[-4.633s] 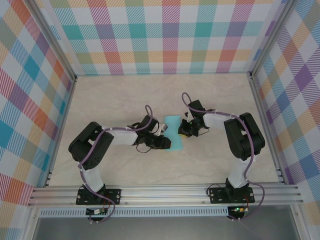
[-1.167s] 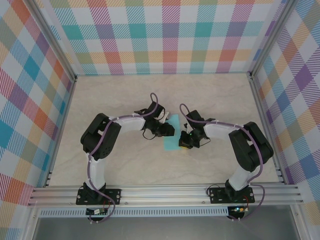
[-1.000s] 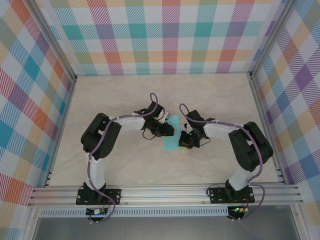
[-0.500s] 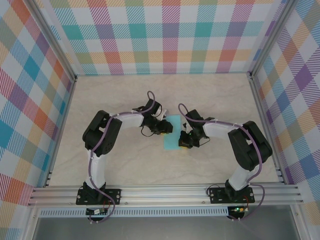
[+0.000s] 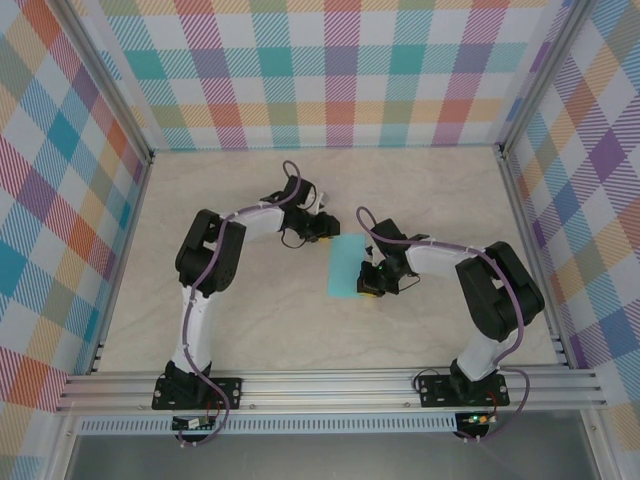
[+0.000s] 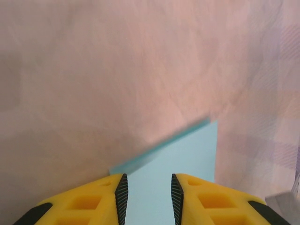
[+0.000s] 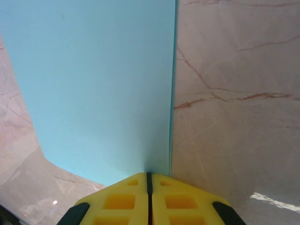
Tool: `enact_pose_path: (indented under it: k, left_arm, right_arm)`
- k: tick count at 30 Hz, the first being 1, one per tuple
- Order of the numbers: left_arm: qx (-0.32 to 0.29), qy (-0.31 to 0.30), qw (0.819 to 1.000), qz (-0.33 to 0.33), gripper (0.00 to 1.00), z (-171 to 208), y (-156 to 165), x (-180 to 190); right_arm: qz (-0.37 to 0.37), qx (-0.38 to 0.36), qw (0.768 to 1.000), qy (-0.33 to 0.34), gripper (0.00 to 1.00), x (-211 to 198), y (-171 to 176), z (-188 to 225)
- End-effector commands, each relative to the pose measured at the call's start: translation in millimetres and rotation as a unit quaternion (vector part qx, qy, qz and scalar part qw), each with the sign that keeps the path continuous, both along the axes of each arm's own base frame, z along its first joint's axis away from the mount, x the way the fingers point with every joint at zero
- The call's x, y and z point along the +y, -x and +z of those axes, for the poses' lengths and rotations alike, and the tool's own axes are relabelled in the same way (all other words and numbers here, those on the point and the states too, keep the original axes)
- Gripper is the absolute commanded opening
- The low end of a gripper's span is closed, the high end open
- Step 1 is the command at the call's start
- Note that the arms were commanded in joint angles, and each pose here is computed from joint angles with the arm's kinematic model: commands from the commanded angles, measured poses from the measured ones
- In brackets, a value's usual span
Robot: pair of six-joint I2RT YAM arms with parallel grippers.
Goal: Fold a paper plane with a square sheet of paper (fold left side to right side)
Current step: First fold the square sheet of paper in half at the center of the table.
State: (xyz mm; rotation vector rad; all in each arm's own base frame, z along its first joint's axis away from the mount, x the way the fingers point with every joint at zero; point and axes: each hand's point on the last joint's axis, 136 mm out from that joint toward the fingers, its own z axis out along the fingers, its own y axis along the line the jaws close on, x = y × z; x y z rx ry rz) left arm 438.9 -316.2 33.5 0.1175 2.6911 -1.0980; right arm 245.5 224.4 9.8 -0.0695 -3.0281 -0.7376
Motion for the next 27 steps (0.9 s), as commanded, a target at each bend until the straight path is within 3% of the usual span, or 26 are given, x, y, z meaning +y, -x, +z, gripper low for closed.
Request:
enact_pose_path:
  k: [1,7,13,20,27]
  left_arm:
    - [-0.004,-0.019,0.999,0.045,0.33,-17.7,-33.6,19.9]
    - [-0.008,-0.013,0.999,0.050,0.33,-12.1,-47.0,20.4]
    - [-0.053,-0.005,0.997,0.059,0.37,43.7,-38.1,40.9]
    - [-0.083,0.005,0.994,0.065,0.38,94.1,23.6,63.1]
    - [-0.039,0.021,0.999,0.029,0.40,80.8,97.8,31.4]
  right_arm:
    - [0.006,0.067,0.992,0.106,0.07,-41.2,37.1,-46.0]
    - [0.006,0.058,0.994,0.088,0.08,-34.7,33.1,-41.4]
    - [0.009,-0.003,0.999,0.035,0.18,-15.2,10.5,-13.4]
    - [0.013,-0.124,0.992,0.027,0.48,-18.8,-15.5,46.7]
    - [-0.037,-0.185,0.982,0.020,0.76,-43.0,-26.7,80.3]
